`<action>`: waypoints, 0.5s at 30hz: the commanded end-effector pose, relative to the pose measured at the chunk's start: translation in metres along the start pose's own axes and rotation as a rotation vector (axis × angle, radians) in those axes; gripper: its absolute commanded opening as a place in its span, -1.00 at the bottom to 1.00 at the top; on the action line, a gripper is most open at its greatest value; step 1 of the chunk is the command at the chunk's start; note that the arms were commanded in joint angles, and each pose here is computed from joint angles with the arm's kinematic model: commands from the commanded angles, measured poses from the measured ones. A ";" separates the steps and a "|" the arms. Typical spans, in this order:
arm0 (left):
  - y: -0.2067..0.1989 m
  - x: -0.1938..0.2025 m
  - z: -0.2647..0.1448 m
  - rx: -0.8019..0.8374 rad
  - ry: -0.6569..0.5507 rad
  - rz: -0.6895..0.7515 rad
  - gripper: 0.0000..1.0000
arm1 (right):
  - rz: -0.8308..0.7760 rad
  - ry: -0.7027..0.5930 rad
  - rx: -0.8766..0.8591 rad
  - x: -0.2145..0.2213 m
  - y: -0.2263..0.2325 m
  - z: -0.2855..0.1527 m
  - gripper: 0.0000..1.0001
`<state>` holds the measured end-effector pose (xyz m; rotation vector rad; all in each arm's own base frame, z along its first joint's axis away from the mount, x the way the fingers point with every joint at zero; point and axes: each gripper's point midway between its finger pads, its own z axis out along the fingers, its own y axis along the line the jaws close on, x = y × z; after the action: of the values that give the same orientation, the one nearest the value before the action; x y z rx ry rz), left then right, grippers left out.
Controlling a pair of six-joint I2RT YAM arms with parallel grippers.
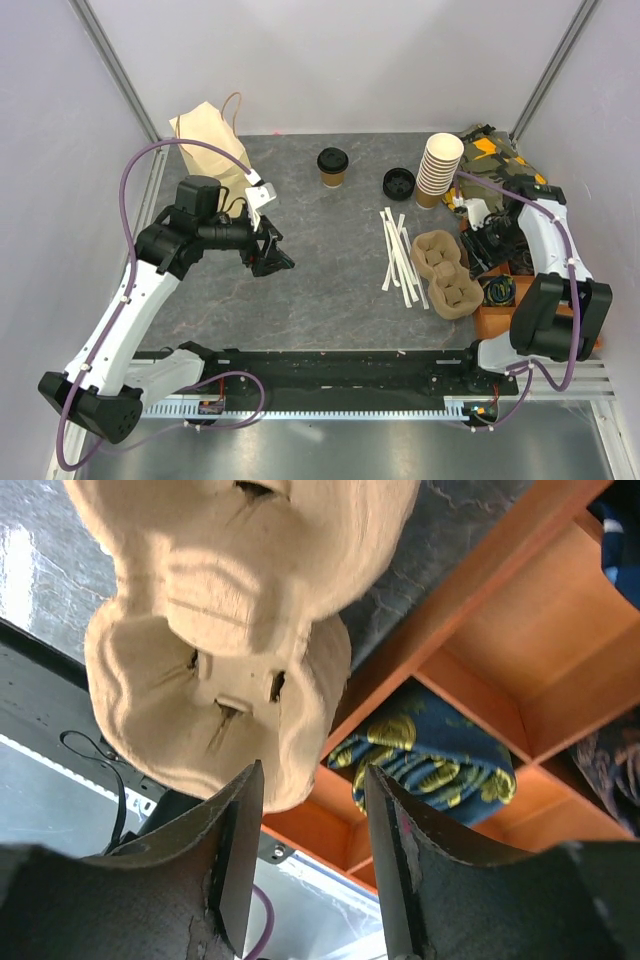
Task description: Pack the takeout coffee
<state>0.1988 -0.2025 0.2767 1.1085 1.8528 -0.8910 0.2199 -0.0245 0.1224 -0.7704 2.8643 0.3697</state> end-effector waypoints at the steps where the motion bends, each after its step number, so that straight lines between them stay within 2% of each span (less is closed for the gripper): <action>1: -0.003 -0.005 0.002 0.025 -0.019 -0.003 0.64 | -0.039 -0.042 -0.014 -0.015 0.001 0.002 0.05; 15: -0.004 -0.009 0.005 0.044 -0.024 -0.032 0.64 | -0.074 -0.034 0.002 -0.029 -0.003 0.017 0.01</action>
<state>0.2022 -0.2053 0.2707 1.1032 1.8807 -0.9136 0.2381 -0.0122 0.1103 -0.8423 2.8324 0.3773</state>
